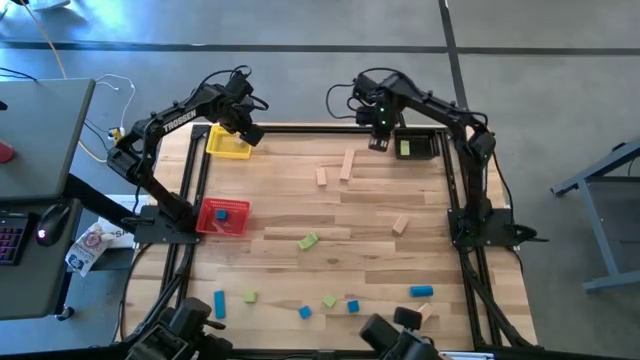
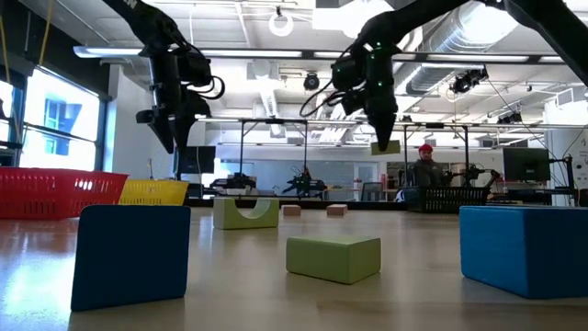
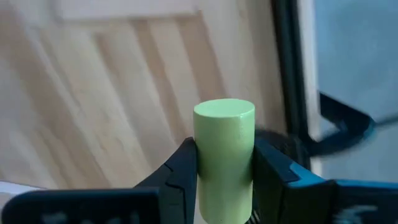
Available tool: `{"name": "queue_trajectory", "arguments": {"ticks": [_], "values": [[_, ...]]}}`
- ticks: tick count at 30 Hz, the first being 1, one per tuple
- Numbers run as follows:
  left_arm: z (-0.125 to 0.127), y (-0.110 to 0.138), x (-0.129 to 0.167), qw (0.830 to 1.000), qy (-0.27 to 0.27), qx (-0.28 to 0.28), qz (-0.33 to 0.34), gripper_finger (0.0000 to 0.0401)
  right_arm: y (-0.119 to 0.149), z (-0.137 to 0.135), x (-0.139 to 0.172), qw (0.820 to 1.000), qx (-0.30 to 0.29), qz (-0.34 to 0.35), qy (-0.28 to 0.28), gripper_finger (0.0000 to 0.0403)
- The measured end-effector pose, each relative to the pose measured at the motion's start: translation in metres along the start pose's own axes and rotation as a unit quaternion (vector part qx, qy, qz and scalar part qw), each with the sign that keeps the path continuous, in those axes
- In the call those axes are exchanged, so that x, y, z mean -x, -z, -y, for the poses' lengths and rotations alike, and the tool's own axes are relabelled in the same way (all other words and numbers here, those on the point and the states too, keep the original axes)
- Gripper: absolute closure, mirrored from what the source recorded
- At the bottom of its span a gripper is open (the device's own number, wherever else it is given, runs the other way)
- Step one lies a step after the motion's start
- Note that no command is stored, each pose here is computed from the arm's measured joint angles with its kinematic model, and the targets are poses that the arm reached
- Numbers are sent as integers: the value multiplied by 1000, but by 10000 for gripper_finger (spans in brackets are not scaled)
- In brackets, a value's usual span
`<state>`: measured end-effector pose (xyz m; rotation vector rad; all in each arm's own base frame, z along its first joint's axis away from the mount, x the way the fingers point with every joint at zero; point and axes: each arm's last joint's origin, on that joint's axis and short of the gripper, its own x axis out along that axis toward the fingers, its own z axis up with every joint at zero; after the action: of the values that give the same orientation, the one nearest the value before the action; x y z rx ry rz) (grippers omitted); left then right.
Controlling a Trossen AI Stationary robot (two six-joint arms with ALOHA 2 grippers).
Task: Sort & place blocks by color
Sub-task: Put the green block into the black bin
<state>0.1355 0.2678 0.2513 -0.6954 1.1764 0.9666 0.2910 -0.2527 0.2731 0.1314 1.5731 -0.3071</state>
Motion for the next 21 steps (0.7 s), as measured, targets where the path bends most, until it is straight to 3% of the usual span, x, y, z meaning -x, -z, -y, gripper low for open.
{"name": "queue_trajectory", "arguments": {"ticks": [11, 17, 21], "values": [[0, 0, 0, 1000, 0, -4, 0, 217, 17, 14, -1, 993, -76, -74, 46, 315], [0, 0, 0, 1000, 0, -4, -1, 217, 26, 15, 6, 990, -102, -76, 53, 315], [0, 1, 0, 1000, 0, -4, -3, 217, 46, 5, 6, 989, -106, -74, 71, 315]]}}
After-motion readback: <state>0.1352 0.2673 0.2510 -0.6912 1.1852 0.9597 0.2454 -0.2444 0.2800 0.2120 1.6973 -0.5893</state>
